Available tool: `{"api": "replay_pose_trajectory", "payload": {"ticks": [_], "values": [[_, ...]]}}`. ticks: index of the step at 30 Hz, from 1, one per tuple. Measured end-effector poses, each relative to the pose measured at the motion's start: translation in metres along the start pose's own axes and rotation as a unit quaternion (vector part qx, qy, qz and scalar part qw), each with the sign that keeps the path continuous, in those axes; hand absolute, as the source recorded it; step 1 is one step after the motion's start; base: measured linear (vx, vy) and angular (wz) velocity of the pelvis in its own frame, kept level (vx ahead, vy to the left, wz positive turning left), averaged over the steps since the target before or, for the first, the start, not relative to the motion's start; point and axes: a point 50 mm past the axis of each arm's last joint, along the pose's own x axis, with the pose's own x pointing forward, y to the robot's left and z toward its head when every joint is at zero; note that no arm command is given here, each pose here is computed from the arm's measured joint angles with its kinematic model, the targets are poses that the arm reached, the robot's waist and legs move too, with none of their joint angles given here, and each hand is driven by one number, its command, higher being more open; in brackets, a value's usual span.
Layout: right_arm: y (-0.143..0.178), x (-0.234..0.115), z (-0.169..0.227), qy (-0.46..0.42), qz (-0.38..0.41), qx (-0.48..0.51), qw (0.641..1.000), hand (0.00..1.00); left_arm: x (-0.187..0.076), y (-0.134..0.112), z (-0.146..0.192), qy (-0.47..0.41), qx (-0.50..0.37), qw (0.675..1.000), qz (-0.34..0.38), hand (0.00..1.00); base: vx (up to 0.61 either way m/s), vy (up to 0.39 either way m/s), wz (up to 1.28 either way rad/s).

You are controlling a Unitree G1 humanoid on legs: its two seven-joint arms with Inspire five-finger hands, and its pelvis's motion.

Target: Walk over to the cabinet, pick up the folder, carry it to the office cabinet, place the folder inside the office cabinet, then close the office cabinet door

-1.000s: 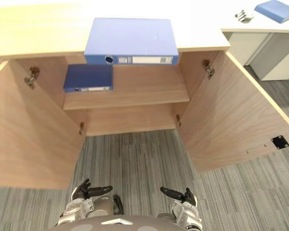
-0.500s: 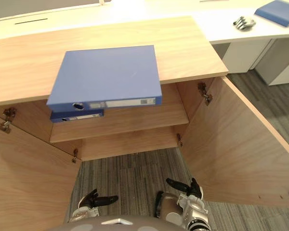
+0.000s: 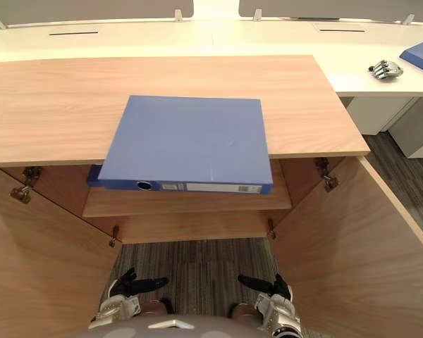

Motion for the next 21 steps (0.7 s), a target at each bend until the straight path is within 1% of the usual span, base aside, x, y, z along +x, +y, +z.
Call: {"api": "replay_pose_trajectory", "payload": {"ticks": [7,10,15,18,21], "values": [[0.002,-0.001,-0.002,0.003,0.004,0.001,1.0,1.0,-0.003,-0.001,-0.013,0.018,0.014,1.0,-0.005,1.0,0.02,0.047,-0.05],[-0.005,0.0,-0.005,0.012,-0.01,0.014,1.0,1.0,-0.004,-0.001,-0.016,0.022,0.022,1.0,-0.006,1.0,-0.02,-0.018,0.08],[-0.022,0.001,-0.014,0.03,-0.033,0.003,0.999,1.0,-0.004,-0.002,-0.014,0.016,0.05,0.999,-0.007,1.0,-0.06,0.0,0.22],[-0.025,0.0,-0.018,0.036,-0.041,0.0,0.999,1.0,-0.007,-0.001,-0.009,-0.012,0.059,0.998,0.003,1.0,-0.07,0.021,0.21],[-0.025,0.0,-0.017,0.031,-0.042,-0.016,0.999,1.0,-0.021,-0.004,0.002,-0.077,0.059,0.995,-0.005,1.0,-0.08,0.028,0.28]]}}
